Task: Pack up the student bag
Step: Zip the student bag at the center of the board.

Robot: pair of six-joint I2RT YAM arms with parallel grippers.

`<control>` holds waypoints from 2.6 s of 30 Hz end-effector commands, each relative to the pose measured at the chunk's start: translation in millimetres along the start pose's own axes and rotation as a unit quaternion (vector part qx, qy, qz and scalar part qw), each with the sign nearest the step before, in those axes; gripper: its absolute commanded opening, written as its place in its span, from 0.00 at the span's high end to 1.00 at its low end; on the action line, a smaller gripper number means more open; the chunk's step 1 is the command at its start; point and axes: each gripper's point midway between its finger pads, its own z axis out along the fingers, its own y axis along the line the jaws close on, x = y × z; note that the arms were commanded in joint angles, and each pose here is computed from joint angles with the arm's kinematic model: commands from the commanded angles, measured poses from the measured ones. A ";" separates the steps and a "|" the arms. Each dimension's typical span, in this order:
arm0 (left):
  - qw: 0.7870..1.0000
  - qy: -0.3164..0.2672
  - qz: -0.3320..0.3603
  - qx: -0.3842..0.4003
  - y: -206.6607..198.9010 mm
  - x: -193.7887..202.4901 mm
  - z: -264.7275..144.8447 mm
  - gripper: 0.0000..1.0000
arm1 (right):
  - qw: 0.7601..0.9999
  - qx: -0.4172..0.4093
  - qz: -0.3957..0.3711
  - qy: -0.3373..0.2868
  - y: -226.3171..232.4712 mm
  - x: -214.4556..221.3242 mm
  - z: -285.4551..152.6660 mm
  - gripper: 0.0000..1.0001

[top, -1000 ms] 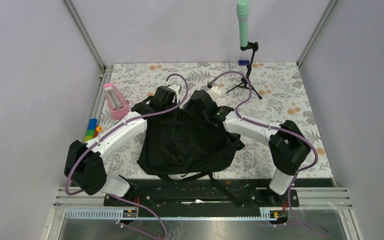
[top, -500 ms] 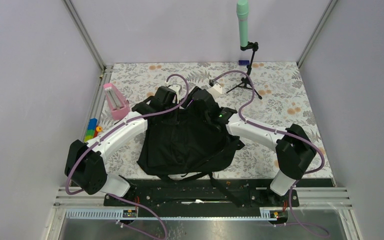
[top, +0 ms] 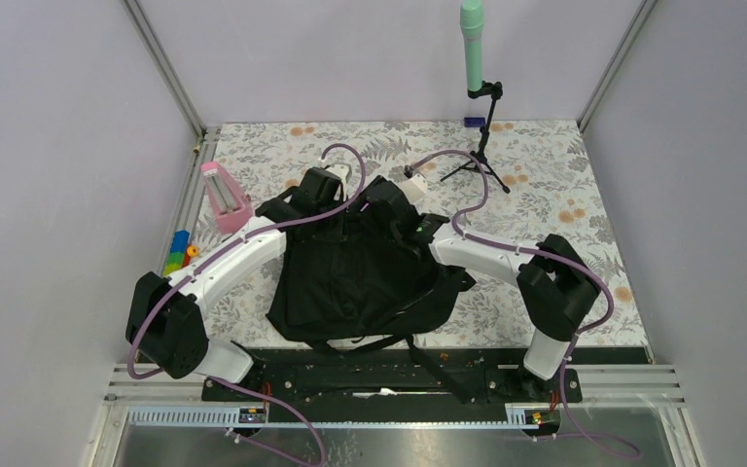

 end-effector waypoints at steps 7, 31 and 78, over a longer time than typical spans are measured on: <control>1.000 0.017 0.010 -0.020 8.8 9.2 -9.2 1.00 | 1.000 0.001 0.026 -0.011 -1.9 11.2 19.3 0.34; 0.998 0.023 0.019 -0.047 19.4 13.1 -7.6 1.00 | 0.996 0.028 -0.028 -0.083 -18.3 -22.4 7.4 1.00; 0.994 -0.041 0.013 -0.096 42.5 -20.9 -21.6 1.00 | 0.969 0.081 -0.220 -0.076 -107.2 -118.2 -109.1 1.00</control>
